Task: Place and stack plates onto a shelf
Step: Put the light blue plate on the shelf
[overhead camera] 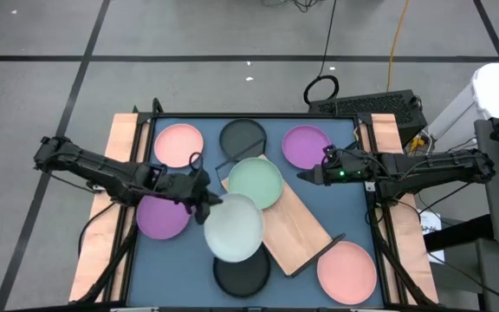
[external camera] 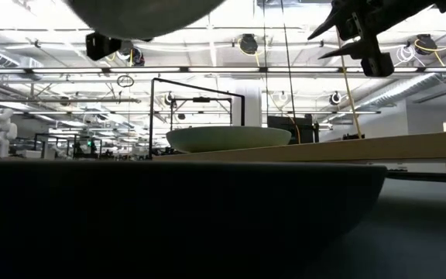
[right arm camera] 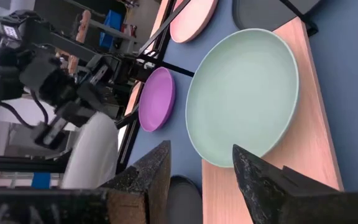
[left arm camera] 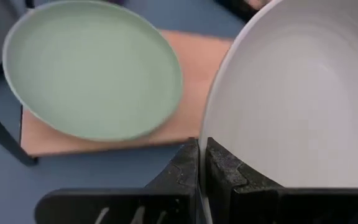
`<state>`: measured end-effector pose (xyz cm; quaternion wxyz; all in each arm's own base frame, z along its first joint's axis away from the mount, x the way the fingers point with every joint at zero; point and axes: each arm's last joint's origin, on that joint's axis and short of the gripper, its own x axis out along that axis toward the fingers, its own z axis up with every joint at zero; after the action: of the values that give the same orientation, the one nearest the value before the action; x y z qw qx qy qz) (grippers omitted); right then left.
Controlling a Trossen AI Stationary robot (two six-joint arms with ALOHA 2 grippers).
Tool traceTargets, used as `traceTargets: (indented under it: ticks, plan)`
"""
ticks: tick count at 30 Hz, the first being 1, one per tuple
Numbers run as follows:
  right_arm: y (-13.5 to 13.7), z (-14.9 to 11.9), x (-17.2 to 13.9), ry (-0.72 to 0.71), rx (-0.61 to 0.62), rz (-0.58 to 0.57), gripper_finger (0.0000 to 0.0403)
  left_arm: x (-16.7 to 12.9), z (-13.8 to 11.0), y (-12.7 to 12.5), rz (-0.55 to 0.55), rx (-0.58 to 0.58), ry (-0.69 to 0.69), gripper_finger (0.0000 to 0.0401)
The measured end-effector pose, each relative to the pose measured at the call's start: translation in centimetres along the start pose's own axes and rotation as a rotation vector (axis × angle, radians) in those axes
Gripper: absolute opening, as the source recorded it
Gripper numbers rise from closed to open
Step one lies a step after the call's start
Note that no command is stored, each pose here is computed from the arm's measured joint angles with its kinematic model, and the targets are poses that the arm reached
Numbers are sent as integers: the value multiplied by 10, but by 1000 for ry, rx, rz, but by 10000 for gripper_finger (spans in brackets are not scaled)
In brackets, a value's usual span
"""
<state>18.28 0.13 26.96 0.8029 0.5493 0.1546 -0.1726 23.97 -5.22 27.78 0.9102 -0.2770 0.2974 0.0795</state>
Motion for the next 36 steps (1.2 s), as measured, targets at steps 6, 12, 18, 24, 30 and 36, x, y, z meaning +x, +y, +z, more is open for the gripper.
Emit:
traceTargets:
  ticks: [6,12,18,24,30,36]
  plan:
    - [0,0,-2,4,-9,9,155,15,-2,5,87,-218,-18,10]
    - [3,2,-13,8,-61,65,155,35,-9,7,144,-442,7,10]
    - [5,6,-25,-28,-159,108,155,44,-13,10,191,-634,-7,10]
    - [3,11,-28,-59,-270,100,155,45,-14,14,262,-744,-93,10]
    - [2,13,-28,-76,-366,85,155,43,-16,19,347,-854,-181,10]
    - [2,13,-29,-82,-445,85,155,57,-19,28,415,-912,-212,10]
